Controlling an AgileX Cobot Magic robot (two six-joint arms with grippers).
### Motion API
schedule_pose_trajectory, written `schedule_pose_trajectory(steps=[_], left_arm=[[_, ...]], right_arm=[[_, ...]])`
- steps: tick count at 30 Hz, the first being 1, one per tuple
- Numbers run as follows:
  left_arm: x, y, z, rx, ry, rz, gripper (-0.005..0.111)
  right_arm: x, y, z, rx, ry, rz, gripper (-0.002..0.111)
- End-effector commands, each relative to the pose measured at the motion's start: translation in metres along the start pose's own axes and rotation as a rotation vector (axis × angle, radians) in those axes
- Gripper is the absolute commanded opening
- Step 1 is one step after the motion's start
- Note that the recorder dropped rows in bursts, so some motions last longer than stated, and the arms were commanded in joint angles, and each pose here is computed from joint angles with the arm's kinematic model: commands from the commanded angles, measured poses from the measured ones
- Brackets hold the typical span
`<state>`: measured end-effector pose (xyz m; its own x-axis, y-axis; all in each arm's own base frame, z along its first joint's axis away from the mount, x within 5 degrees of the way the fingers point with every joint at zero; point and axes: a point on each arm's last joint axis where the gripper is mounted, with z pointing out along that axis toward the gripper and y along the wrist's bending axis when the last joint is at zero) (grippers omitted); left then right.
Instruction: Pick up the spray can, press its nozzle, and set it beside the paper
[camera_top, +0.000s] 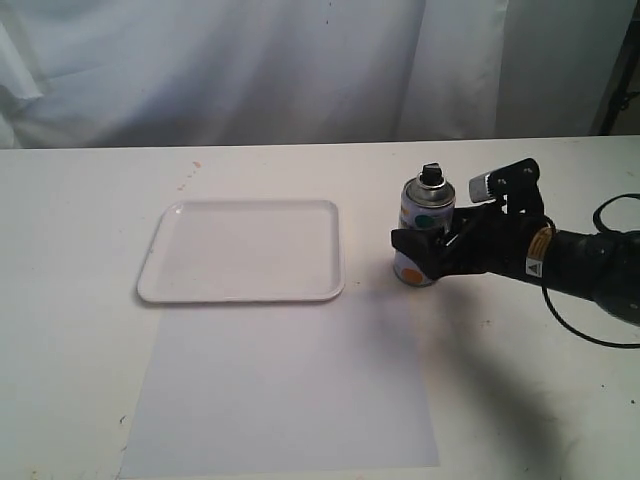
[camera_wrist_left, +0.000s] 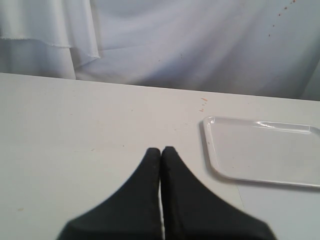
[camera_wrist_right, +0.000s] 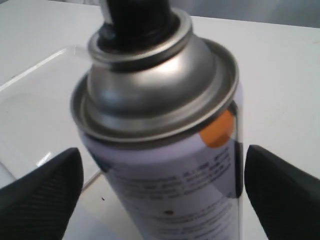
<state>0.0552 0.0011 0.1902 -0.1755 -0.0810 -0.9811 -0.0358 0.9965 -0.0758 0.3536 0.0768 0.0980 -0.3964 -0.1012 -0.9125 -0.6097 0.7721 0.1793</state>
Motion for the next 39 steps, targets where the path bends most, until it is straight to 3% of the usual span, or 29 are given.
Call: schedule_pose_trajectory(steps=[1,8,14,16,19,21,32,39], left_arm=[[0.001,0.0,0.0,0.006,0.001,-0.002,0.0],[0.001,0.0,0.0,0.006,0.001,-0.002,0.0],[0.001,0.0,0.0,0.006,0.001,-0.002,0.0],[0.001,0.0,0.0,0.006,0.001,-0.002,0.0],[0.001,0.0,0.0,0.006,0.001,-0.002,0.0],[0.001,0.0,0.0,0.006,0.001,-0.002,0.0],[0.001,0.0,0.0,0.006,0.001,-0.002,0.0],[0.001,0.0,0.0,0.006,0.001,-0.002,0.0]], right_arm=[[0.001,-0.005,0.008,0.0,0.002,-0.003,0.08],[-0.005,-0.009,0.014,-0.007,-0.061,0.024,0.079],[-0.005,-0.011,0.016,0.001,-0.055,0.022,0.061],[-0.005,-0.011,0.016,0.002,-0.05,0.028,0.046],[-0.005,-0.009,0.016,-0.017,-0.04,0.079,0.011],[-0.007,-0.008,0.015,-0.028,-0.044,0.073,0.0],[-0.057,0.008,-0.006,-0.004,-0.047,-0.053,0.0],[-0.083,0.052,-0.011,-0.022,0.043,-0.171,0.0]])
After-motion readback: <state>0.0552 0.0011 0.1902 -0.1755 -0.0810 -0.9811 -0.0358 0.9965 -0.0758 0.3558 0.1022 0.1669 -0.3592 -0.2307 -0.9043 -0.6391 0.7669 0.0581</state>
